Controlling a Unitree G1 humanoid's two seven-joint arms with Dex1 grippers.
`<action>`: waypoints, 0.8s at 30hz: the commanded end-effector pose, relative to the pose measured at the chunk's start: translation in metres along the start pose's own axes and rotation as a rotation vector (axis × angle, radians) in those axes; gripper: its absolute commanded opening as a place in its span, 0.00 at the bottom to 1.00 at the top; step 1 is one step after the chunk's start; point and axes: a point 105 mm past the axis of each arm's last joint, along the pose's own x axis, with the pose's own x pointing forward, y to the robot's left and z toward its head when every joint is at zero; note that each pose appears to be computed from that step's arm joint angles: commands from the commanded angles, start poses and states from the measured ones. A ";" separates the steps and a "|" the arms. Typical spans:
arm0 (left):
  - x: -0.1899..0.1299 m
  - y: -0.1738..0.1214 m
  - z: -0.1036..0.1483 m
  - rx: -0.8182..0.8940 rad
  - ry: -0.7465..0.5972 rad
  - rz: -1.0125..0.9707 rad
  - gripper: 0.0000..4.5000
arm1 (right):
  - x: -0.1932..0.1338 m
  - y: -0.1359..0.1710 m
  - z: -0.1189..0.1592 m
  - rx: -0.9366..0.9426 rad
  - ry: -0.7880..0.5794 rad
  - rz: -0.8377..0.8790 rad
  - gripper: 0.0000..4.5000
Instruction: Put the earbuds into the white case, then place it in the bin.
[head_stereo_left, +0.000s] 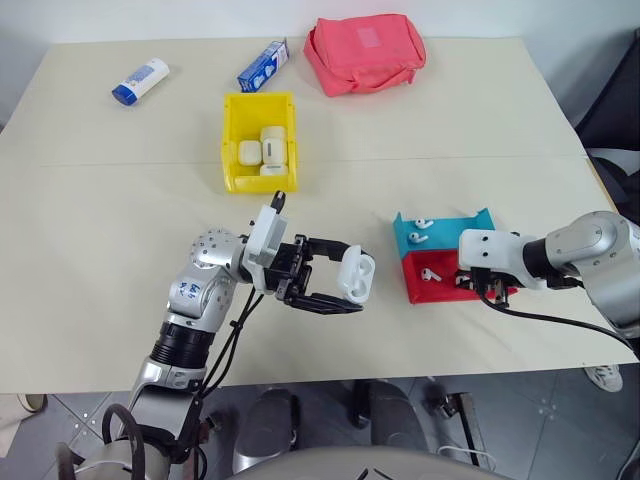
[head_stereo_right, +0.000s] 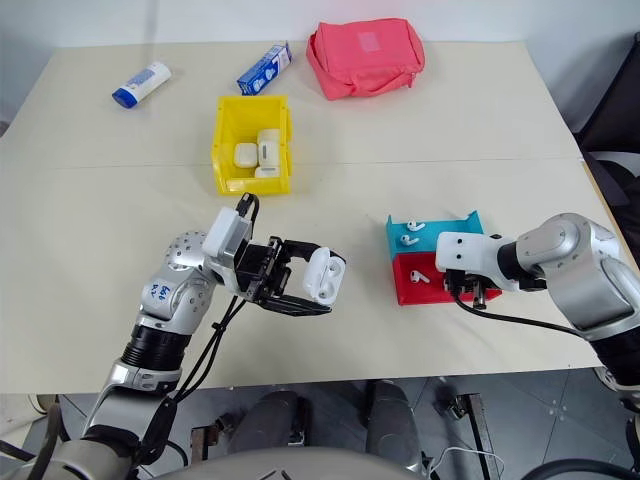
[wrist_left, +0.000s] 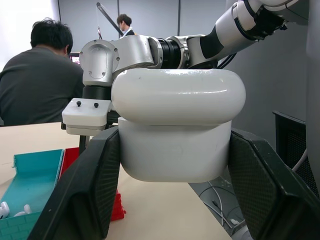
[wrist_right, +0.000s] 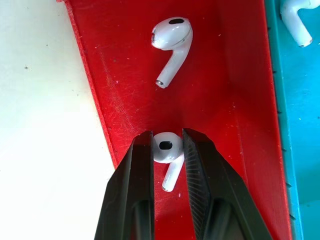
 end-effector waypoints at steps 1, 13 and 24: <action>0.001 0.002 0.009 0.035 -0.024 -0.008 0.62 | -0.015 -0.008 0.011 0.000 -0.064 -0.074 0.10; 0.003 0.027 0.007 0.005 -0.050 -0.022 0.62 | -0.102 0.023 0.114 0.037 -0.899 -0.191 0.10; 0.008 0.049 0.003 -0.013 0.023 -0.042 0.62 | -0.097 0.030 0.158 0.124 -1.221 -0.136 0.10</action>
